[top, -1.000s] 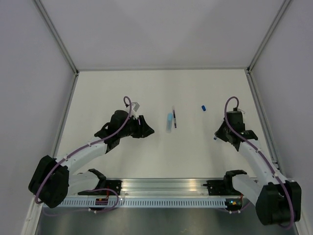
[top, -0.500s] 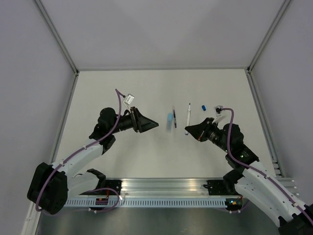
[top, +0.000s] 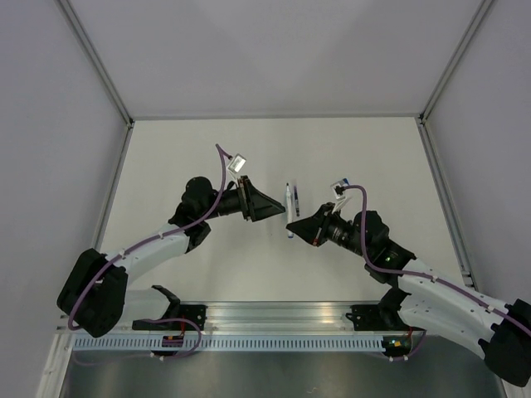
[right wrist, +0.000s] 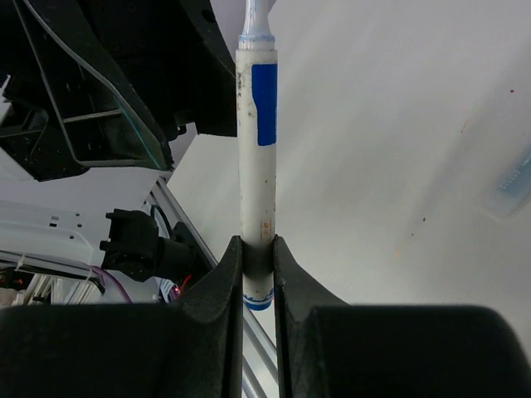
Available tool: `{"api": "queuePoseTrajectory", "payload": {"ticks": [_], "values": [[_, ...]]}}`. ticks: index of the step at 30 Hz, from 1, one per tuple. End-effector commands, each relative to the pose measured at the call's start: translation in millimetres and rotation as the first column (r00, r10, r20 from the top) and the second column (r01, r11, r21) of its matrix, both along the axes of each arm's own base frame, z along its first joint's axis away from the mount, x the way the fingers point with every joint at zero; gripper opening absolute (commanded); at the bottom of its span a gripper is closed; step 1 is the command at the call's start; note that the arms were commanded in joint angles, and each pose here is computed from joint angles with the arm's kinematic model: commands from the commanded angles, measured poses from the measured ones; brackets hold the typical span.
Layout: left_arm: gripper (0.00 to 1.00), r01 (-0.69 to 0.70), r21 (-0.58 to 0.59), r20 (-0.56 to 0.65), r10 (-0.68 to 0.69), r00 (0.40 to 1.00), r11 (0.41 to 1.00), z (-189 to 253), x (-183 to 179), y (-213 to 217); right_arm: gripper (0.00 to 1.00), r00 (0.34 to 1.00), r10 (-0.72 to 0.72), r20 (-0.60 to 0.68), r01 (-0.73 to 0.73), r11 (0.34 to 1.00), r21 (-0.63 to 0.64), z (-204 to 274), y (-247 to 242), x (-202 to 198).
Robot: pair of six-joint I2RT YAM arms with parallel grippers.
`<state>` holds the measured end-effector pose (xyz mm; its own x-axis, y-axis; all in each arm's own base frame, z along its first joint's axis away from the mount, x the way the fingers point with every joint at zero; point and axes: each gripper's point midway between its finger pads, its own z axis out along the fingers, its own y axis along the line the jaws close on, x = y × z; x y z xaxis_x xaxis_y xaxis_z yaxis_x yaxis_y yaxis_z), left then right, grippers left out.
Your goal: Insert the pens into the pen caps
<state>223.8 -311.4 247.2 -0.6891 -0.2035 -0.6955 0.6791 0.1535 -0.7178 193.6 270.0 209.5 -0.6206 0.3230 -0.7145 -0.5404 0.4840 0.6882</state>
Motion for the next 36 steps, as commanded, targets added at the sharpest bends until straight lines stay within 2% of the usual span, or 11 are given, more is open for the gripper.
{"api": "queuePoseTrajectory", "payload": {"ticks": [1,6,20,30,33,36], "values": [[0.56,0.025,-0.041,0.094,-0.021,0.995,0.999,23.8,-1.5,-5.3,0.00,0.996,-0.024,0.091,0.015,0.995,0.097,31.9,4.5,3.4],[0.55,0.023,-0.016,0.083,-0.022,0.996,1.000,12.8,-0.1,-6.6,0.00,0.993,-0.033,0.117,0.018,0.992,0.129,42.3,-0.6,-1.4],[0.53,0.070,-0.097,0.111,-0.059,0.992,0.993,22.1,-12.7,-14.1,0.00,0.994,0.004,0.107,-0.022,0.986,0.163,44.7,13.3,-7.3],[0.38,0.103,-0.095,0.083,-0.096,0.992,0.990,16.3,-17.2,-21.5,0.00,0.995,-0.014,0.100,-0.003,0.986,0.166,42.9,14.7,-6.1],[0.29,0.116,-0.094,0.073,-0.109,0.991,0.989,14.4,-20.8,-23.6,0.00,0.995,-0.039,0.096,0.024,0.987,0.157,39.8,10.6,-4.0],[0.10,0.125,-0.095,0.065,-0.119,0.991,0.988,13.3,-23.2,-25.6,0.01,0.993,-0.056,0.101,0.042,0.989,0.140,42.0,7.3,-2.0]]}}
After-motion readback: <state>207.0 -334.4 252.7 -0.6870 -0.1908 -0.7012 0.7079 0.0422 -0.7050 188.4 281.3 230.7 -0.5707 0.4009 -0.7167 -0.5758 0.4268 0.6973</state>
